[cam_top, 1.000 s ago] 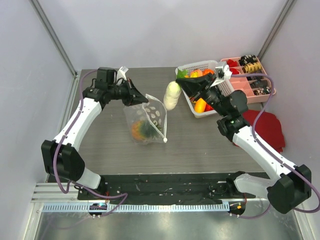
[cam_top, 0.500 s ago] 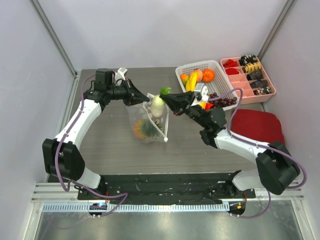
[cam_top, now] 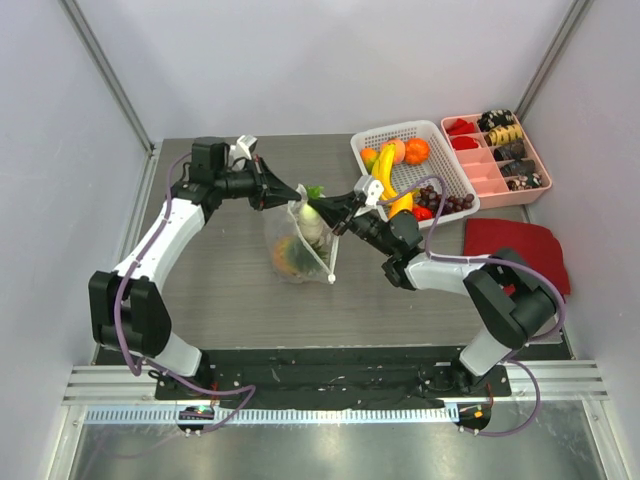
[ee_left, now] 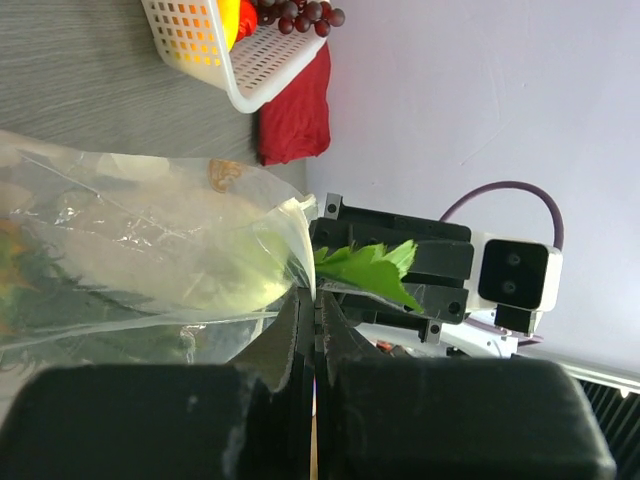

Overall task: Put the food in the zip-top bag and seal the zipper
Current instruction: Place the fake vegetable in the zipper food storage bag, then adjust the zipper food storage bag at the center of the board.

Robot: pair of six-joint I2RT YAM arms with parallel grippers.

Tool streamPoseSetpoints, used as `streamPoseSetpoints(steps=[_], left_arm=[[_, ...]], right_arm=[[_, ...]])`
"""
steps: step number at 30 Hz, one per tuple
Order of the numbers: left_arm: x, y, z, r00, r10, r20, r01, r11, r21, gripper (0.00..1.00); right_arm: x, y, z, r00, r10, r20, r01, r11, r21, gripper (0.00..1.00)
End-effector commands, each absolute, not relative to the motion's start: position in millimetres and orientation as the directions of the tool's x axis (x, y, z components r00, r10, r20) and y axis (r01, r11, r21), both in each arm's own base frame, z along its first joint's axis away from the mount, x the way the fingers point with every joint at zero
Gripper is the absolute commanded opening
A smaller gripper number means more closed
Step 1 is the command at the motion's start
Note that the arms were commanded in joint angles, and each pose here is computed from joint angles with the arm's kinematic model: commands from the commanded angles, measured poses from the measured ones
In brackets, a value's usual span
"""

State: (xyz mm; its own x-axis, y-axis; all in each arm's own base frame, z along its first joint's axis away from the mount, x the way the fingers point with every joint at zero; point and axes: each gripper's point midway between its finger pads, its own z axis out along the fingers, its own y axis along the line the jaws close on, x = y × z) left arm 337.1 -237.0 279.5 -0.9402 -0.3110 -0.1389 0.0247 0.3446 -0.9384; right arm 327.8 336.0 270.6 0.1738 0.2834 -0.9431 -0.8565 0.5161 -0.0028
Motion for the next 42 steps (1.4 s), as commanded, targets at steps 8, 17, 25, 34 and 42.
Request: streamPoseSetpoints(steps=[8,17,25,34,42], left_arm=[[344.6,-232.0,287.7,-0.943,-0.308,-0.123,0.04,0.263,-0.964,0.0],[353.5,-215.2,280.2,-0.935,-0.344,-0.087,-0.001,0.246,-0.969,0.0],[362.7,-196.0,264.1,-0.911,-0.402,-0.096,-0.031,0.297,-0.954,0.0],[361.3,-192.7,264.6,-0.904,-0.403,-0.14,-0.008,0.342,-0.94,0.0],[352.1,-190.7,264.8,-0.9,-0.411,-0.149,-0.006,0.352,-0.936,0.0]], right_arm=[[309.1,327.3,385.8,0.554,0.485,-0.676,-0.786,0.572,-0.234,0.16],[293.3,321.7,372.8,0.547,0.464,-0.696,-0.795,0.548,-0.259,0.89],[296.4,301.8,396.6,0.357,0.337,-0.872,-0.817,0.565,-0.116,0.89],[307.8,315.5,315.1,-0.256,-0.057,-0.965,-0.812,0.555,0.183,0.73],[292.1,315.8,262.9,-0.562,-0.121,-0.818,-0.7,0.597,0.393,0.69]])
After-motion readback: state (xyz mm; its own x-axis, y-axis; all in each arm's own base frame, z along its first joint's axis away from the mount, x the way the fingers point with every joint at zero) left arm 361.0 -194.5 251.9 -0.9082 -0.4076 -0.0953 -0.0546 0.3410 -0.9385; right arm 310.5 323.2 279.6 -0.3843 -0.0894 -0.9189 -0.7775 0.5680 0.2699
